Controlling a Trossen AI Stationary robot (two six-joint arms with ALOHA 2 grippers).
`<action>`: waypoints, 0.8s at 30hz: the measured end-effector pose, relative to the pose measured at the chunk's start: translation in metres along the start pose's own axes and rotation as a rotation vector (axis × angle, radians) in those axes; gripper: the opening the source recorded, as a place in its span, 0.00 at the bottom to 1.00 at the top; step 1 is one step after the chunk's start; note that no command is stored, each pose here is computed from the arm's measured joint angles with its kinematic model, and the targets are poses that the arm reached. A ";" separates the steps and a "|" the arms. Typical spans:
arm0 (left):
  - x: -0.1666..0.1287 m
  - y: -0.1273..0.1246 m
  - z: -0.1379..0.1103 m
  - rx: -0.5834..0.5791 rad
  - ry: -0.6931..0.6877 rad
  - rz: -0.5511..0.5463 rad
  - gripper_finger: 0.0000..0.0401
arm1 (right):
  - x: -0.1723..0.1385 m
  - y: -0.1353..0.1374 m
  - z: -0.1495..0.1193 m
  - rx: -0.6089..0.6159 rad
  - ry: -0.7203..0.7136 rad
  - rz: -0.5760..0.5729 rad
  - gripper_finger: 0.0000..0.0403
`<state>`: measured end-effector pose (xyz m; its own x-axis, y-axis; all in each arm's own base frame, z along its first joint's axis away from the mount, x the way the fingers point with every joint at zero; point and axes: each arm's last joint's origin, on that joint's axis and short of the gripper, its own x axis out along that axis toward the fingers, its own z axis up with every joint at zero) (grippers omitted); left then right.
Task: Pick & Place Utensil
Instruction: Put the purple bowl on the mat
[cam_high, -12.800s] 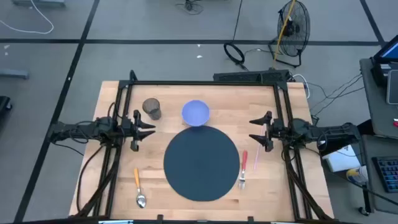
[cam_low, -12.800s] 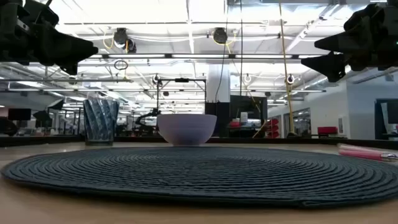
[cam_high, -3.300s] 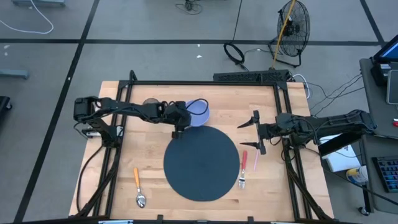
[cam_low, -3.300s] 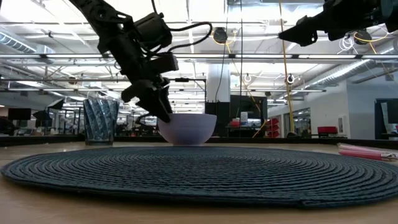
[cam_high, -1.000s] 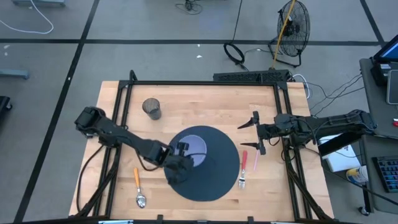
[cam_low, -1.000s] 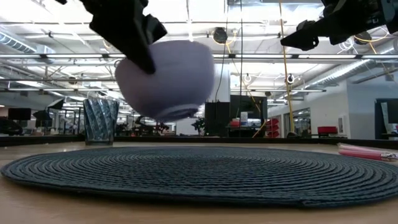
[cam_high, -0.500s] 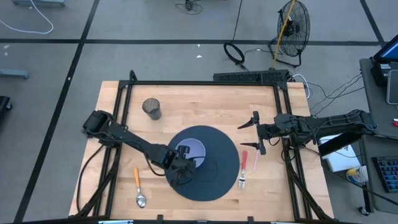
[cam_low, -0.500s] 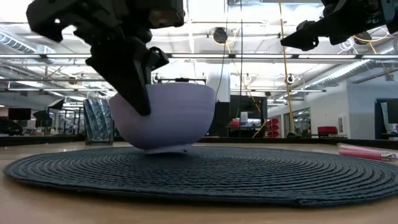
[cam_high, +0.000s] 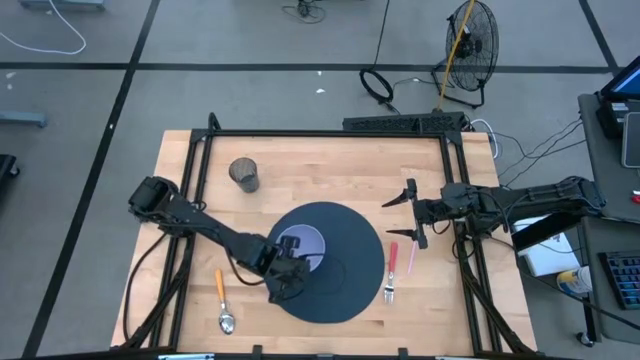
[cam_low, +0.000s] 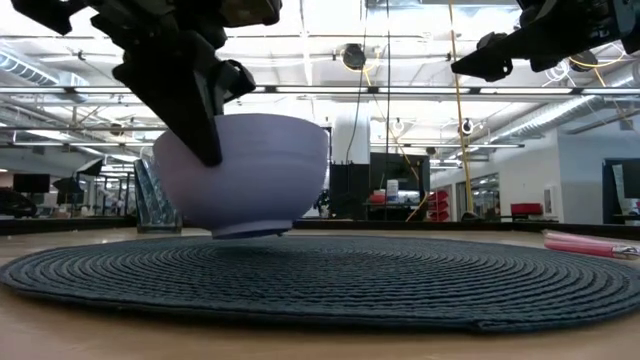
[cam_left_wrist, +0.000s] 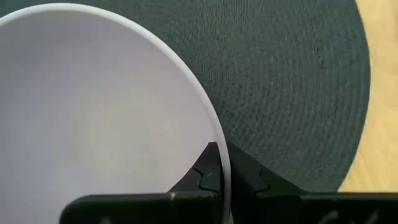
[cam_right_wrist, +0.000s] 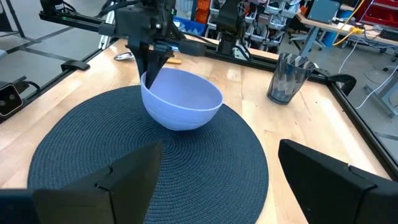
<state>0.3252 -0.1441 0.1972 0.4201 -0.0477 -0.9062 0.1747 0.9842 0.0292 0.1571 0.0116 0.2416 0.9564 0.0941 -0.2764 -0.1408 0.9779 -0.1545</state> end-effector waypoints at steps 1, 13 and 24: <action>0.000 -0.001 0.000 0.001 0.001 -0.002 0.01 | 0.000 0.000 0.000 0.000 0.000 0.000 0.79; 0.000 -0.004 -0.003 -0.036 0.032 -0.023 0.03 | 0.000 0.000 0.000 0.000 0.000 0.000 0.79; 0.000 -0.002 0.002 -0.016 -0.015 -0.031 0.05 | 0.000 0.000 0.000 0.000 0.000 0.000 0.79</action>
<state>0.3264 -0.1460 0.1980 0.4278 -0.0803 -0.9003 0.1736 0.9848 -0.0054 0.1571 0.0117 0.2416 0.9563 0.0942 -0.2767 -0.1409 0.9780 -0.1541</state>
